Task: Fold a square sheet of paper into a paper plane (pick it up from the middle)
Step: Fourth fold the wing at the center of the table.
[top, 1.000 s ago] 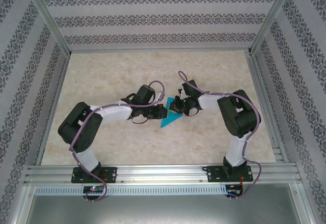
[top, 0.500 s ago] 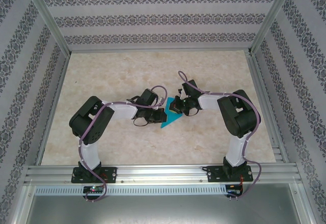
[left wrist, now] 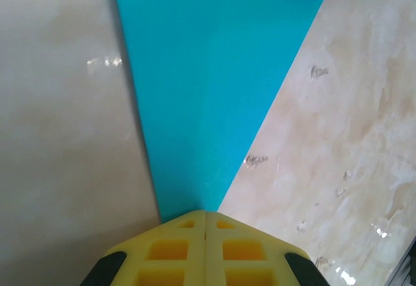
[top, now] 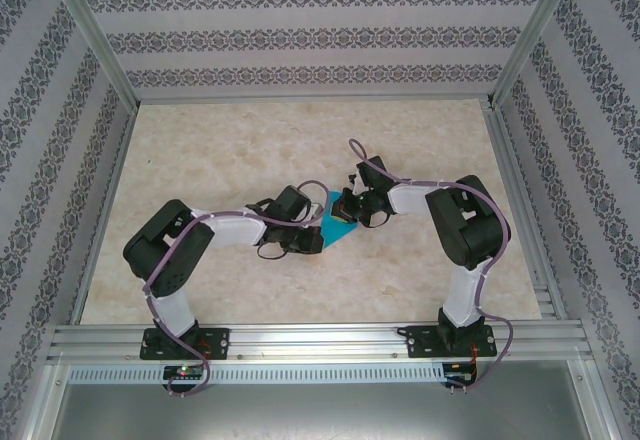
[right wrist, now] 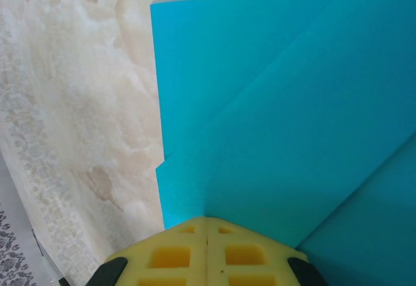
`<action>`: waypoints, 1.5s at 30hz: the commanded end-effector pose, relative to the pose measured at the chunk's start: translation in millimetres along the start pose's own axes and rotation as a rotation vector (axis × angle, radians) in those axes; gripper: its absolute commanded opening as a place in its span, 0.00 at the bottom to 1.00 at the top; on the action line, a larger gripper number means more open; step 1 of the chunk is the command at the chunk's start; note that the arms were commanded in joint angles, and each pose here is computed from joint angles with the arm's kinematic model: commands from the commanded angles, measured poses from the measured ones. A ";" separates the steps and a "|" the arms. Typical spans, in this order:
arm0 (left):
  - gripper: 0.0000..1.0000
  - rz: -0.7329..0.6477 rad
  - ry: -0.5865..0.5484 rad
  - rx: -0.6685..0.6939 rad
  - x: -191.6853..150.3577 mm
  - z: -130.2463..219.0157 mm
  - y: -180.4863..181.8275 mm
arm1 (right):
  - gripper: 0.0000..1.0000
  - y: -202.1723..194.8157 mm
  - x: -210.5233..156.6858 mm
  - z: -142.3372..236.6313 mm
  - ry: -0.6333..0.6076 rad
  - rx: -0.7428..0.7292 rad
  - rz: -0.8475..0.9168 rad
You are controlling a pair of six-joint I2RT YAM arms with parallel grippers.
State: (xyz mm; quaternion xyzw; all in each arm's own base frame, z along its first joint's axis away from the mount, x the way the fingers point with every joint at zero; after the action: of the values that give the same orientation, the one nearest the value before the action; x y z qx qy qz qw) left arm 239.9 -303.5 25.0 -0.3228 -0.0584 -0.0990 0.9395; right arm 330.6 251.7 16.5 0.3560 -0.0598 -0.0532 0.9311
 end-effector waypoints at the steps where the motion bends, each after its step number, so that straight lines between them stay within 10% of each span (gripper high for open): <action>1: 0.05 0.062 0.202 0.132 -65.2 0.4 35.0 | 0.00 -75.7 -32.7 -18.1 0.077 -0.262 -0.097; 14: 0.09 -0.009 -0.175 0.051 31.3 50.0 -30.3 | 0.00 -67.3 -28.8 -17.2 0.067 -0.230 -0.084; 45: 0.00 0.164 -0.024 0.162 -4.2 -10.8 30.3 | 0.00 17.5 -22.9 8.8 -0.074 0.005 0.111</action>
State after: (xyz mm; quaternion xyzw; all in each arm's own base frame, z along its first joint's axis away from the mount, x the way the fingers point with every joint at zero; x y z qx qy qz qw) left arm 262.4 -304.0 25.3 -0.2930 -0.0850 -0.0257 0.9520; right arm 313.1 264.9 32.7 0.3592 -0.1050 -0.0084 0.9273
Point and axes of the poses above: each hand's point on the last joint's axis, 136 mm out from that joint toward the fingers, its own z axis back along the fingers, its own y axis along the line the jaws close on, x = y × z, the point moved 1 cm from there along z, back along the fingers, and after that the axes turned 3 degrees about z, right-handed, at the moved point
